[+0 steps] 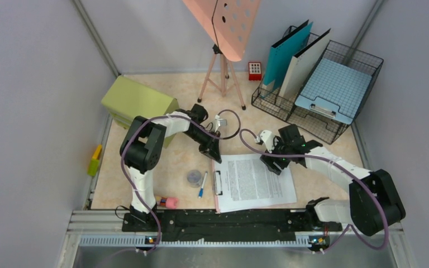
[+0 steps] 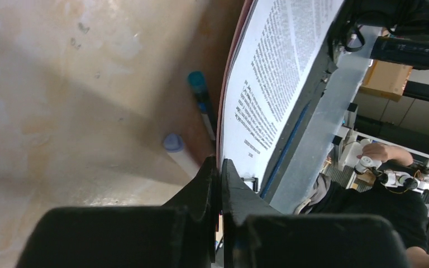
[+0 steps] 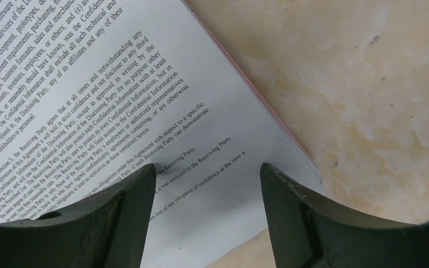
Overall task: Organize the desk
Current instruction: Pick up the folder from the center of the board.
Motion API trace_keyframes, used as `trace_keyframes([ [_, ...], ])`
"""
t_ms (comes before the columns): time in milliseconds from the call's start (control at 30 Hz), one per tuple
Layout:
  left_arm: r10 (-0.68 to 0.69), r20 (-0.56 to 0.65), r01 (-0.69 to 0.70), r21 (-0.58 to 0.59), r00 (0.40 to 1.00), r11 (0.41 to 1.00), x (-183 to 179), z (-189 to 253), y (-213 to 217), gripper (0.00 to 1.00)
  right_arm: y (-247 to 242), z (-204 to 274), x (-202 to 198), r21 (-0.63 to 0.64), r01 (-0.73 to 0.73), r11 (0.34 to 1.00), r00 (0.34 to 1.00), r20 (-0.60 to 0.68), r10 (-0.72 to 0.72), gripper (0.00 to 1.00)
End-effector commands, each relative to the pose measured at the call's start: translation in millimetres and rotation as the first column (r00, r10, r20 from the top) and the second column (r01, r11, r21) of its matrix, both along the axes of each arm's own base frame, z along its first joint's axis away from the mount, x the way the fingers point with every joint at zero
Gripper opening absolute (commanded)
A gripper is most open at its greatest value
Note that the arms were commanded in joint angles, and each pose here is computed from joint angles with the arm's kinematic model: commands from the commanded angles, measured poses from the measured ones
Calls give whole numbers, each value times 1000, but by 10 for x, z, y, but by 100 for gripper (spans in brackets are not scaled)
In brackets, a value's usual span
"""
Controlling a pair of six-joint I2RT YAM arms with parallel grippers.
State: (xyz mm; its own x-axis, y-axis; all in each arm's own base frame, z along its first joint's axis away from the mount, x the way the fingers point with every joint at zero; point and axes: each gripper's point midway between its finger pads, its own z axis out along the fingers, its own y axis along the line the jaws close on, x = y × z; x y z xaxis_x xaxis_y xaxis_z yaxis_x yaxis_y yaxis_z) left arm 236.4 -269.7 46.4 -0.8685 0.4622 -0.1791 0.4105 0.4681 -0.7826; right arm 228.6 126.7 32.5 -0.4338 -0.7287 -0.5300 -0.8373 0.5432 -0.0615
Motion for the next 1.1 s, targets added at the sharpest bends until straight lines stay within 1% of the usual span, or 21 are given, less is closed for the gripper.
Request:
trace_keyframes([
  [0,-28,55,33,-79,998,996,115,286,-82,0,-40,236,165,-24,70,997,996,61,-69,70],
  [100,-27,84,36,-114,996,993,172,469,-90,0,-42,500,267,3,120,993,989,87,-120,73],
  [233,-10,126,32,-169,992,985,237,790,-65,0,-66,922,383,75,194,978,974,106,-201,75],
  [367,-10,159,47,-233,987,971,197,1118,-9,0,-124,1364,448,185,264,947,953,104,-286,77],
  [500,-18,227,80,-269,974,960,122,1405,55,0,-219,1651,475,242,325,914,930,93,-355,79],
  [600,0,279,83,-287,960,954,105,1587,117,0,-286,1770,493,282,369,886,914,66,-401,95],
  [633,7,291,85,-301,957,950,97,1662,138,0,-300,1801,493,299,378,876,911,50,-410,97],
  [800,27,349,103,-347,937,932,30,1988,243,0,-283,1908,438,381,383,841,915,-31,-402,97],
  [933,7,390,150,-372,921,916,-87,2153,296,0,-235,1860,366,393,340,854,935,-45,-351,97],
  [1067,-38,423,218,-384,905,897,-249,2258,347,0,-148,1775,323,426,263,866,961,-33,-275,96],
])
